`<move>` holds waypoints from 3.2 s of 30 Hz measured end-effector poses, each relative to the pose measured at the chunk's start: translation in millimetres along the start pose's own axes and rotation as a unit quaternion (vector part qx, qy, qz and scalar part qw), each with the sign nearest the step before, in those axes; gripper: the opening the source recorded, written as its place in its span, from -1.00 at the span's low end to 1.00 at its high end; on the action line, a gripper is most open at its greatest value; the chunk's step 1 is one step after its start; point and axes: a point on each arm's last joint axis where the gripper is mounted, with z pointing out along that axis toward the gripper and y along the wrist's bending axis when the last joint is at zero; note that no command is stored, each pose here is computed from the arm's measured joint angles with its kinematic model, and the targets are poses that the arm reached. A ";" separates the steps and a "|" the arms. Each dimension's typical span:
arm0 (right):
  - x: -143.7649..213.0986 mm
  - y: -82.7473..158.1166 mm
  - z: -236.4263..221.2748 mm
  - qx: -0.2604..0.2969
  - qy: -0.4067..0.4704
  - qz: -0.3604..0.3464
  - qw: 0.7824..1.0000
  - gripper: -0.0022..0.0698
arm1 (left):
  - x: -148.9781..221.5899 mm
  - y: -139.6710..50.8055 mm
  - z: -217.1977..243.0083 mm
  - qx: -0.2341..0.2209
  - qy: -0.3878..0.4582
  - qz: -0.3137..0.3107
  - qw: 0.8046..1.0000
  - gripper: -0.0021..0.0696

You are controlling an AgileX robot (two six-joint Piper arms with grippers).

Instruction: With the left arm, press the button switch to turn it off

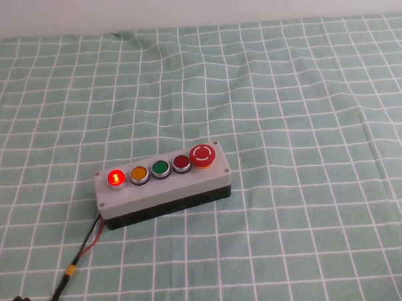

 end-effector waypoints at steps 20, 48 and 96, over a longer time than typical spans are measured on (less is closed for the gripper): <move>0.0 0.0 0.0 0.000 0.000 0.000 1.000 -0.98 | -9.5 0.7 -0.5 -0.004 -0.052 0.001 0.999 -0.95; 0.0 0.0 0.0 0.000 0.000 0.000 1.000 -0.98 | -105.5 9.7 -76.6 -0.034 -0.601 -0.035 0.798 -0.95; 0.0 0.0 0.0 0.000 0.000 0.000 1.000 -0.98 | -283.8 9.5 94.7 0.041 0.210 -0.051 0.975 -0.95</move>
